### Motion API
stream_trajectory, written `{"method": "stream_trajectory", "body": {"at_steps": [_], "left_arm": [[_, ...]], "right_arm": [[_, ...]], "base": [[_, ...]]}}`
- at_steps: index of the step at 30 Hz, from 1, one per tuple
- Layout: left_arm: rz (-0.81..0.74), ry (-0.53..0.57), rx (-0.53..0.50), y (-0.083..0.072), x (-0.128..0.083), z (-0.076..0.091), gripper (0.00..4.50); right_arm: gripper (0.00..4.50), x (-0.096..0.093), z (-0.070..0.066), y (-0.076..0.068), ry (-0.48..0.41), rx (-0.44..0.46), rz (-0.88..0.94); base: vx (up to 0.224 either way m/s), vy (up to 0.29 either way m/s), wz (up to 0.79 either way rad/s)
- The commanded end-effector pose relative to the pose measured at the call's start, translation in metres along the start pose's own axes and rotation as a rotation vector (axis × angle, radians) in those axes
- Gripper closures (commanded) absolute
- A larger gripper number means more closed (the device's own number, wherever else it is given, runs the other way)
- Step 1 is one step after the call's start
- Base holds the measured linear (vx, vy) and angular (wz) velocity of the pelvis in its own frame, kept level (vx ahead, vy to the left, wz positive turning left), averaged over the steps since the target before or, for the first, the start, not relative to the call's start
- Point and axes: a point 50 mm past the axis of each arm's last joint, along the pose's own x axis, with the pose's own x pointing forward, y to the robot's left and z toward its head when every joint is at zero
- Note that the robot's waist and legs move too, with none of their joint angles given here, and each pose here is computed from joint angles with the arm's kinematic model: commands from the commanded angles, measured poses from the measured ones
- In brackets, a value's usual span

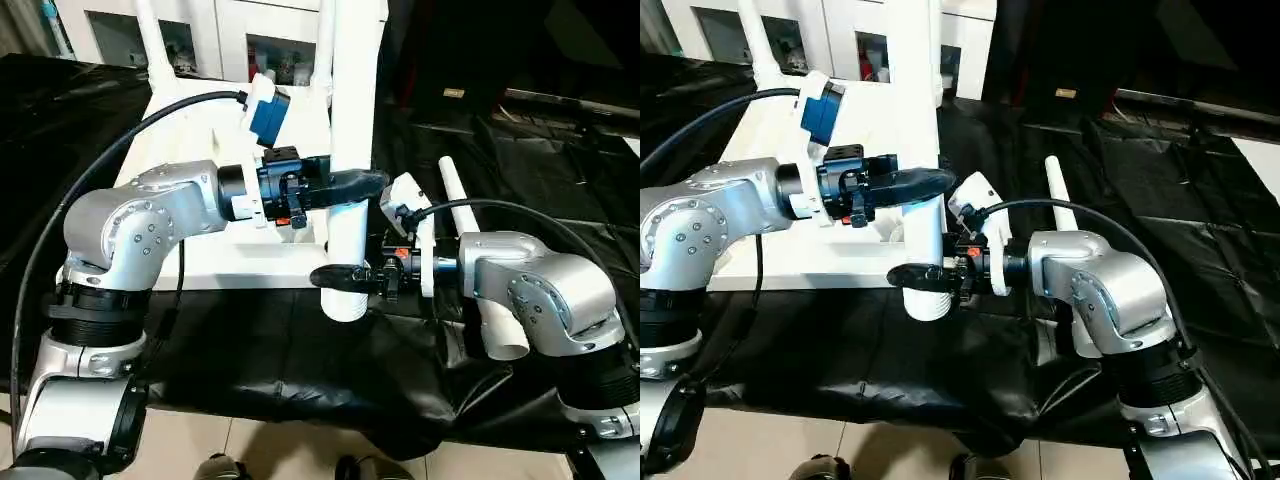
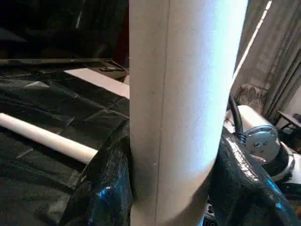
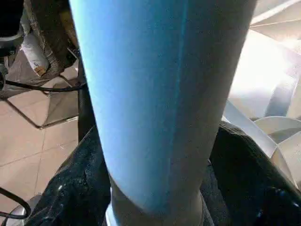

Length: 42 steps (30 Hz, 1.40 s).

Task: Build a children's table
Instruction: Pick table leg

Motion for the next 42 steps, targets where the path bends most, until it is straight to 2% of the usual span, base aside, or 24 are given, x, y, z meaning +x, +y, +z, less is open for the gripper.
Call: {"method": "stream_trajectory", "body": {"at_steps": [1,8,11,18,27,28,30,34,42], "left_arm": [[-0.047,0.002,0.033,-0.006,0.005,0.006,2.65],[-0.063,0.003,0.035,-0.007,0.004,0.006,2.65],[-0.07,0.001,0.038,-0.007,0.005,0.006,2.65],[-0.07,-0.001,0.04,-0.007,0.004,0.006,2.65],[-0.098,0.008,0.047,-0.008,0.002,0.006,2.66],[-0.103,0.01,0.048,-0.009,0.002,0.006,2.66],[-0.106,0.015,0.048,-0.009,0.002,0.006,2.66],[-0.121,0.022,0.045,-0.01,0.001,0.005,2.66],[-0.128,0.024,0.048,-0.011,0.001,0.005,2.66]], "right_arm": [[1.48,-0.002,0.004,-0.002,-0.008,-0.014,-0.002],[1.48,-0.001,0.004,-0.001,-0.051,0.026,0.025],[1.83,-0.001,0.003,-0.001,-0.082,0.064,0.032],[2.36,-0.001,-0.002,-0.002,-0.084,0.081,0.027],[2.57,-0.002,-0.007,-0.002,-0.06,0.082,0.022],[2.22,-0.002,-0.006,-0.002,-0.064,0.086,0.027],[1.87,-0.003,-0.006,-0.001,-0.07,0.097,0.032],[1.59,-0.005,-0.005,-0.003,-0.065,0.098,0.017],[1.56,-0.008,-0.005,-0.002,-0.063,0.121,0.043]], "base": [[0.0,0.0,0.0],[0.0,0.0,0.0],[0.0,0.0,0.0],[0.0,0.0,0.0],[0.0,0.0,0.0],[0.0,0.0,0.0],[0.0,0.0,0.0],[0.0,0.0,0.0],[0.0,0.0,0.0]]}}
